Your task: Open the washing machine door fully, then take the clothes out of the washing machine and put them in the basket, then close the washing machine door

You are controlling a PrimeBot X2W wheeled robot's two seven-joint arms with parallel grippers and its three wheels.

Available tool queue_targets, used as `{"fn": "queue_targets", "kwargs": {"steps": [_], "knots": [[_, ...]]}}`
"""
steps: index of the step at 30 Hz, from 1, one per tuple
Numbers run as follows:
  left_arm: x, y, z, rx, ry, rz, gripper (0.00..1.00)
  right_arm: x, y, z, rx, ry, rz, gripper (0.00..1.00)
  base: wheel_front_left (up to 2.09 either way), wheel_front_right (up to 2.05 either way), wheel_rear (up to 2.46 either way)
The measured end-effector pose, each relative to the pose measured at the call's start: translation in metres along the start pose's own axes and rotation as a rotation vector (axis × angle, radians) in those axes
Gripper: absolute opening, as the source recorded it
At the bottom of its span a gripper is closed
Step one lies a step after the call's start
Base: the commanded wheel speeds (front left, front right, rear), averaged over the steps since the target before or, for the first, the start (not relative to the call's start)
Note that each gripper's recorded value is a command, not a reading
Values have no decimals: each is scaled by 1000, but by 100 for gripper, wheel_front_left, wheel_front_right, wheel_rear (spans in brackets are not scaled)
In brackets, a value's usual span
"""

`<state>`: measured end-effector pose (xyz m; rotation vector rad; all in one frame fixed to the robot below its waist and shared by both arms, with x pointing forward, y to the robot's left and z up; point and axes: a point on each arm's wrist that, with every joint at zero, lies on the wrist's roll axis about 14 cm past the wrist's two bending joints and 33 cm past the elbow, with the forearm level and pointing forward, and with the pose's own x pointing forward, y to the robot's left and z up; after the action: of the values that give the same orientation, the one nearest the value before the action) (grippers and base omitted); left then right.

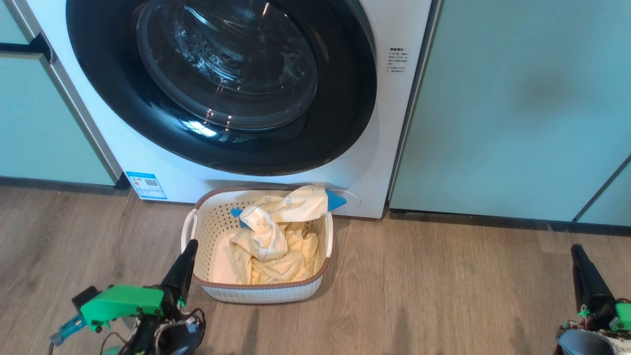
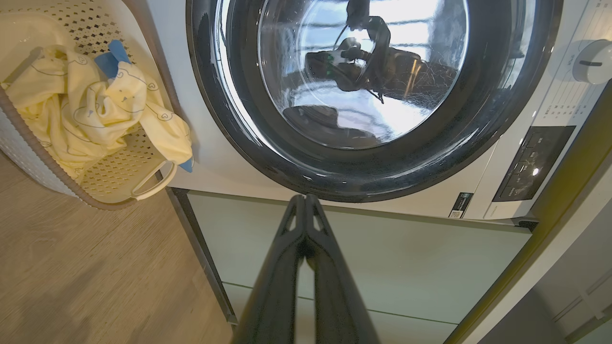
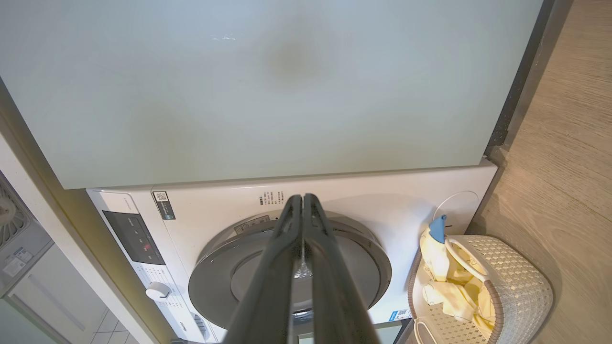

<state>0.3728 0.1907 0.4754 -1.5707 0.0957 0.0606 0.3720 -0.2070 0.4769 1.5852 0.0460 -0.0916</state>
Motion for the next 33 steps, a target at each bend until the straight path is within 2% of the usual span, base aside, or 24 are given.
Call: {"fn": "queue_targets", "kwargs": {"steps": [33], "knots": [[0, 0, 0, 0, 0, 0, 0, 0, 0, 0, 1, -1, 0, 0, 0, 0, 0]]}}
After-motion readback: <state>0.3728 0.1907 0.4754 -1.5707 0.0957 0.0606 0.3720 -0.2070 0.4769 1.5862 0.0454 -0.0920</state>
